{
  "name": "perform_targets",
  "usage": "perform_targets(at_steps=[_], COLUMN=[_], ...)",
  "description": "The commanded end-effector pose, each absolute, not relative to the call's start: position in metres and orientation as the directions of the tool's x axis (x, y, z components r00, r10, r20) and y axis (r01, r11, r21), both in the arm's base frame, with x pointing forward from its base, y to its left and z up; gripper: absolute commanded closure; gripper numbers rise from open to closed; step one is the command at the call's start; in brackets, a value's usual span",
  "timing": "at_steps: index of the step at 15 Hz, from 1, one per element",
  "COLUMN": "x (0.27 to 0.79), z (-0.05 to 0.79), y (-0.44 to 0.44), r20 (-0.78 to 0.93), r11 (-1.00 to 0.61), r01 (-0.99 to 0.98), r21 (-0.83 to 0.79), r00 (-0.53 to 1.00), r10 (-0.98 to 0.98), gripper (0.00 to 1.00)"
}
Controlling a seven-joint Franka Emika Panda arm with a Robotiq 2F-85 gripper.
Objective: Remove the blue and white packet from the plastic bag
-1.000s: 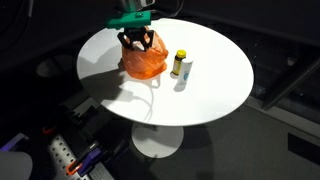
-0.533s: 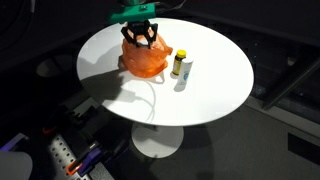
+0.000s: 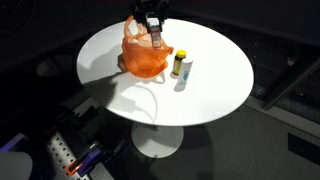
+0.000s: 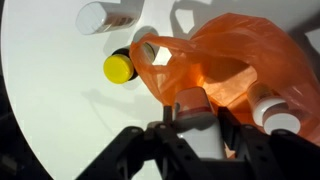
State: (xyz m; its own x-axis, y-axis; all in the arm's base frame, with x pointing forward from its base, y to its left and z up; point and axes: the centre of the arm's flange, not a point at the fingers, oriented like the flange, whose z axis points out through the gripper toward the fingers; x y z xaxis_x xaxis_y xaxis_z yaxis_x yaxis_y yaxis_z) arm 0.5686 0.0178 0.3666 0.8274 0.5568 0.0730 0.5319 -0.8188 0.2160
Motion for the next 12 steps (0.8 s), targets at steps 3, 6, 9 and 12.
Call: perform_targets(at_steps=[3, 6, 9, 12], x=[0.575, 0.566, 0.549, 0.534], z=[0.432, 0.452, 0.456, 0.444], y=[-0.016, -0.042, -0.066, -0.083], r20=[0.100, 0.090, 0.065, 0.053], r11=[-0.875, -0.908, -0.931, -0.944], r01=[0.415, 0.342, 0.281, 0.252], r21=[0.248, 0.241, 0.232, 0.211], r00=[0.888, 0.924, 0.951, 0.962], r10=[0.449, 0.372, 0.303, 0.269], gripper=[0.77, 0.77, 0.77, 0.77])
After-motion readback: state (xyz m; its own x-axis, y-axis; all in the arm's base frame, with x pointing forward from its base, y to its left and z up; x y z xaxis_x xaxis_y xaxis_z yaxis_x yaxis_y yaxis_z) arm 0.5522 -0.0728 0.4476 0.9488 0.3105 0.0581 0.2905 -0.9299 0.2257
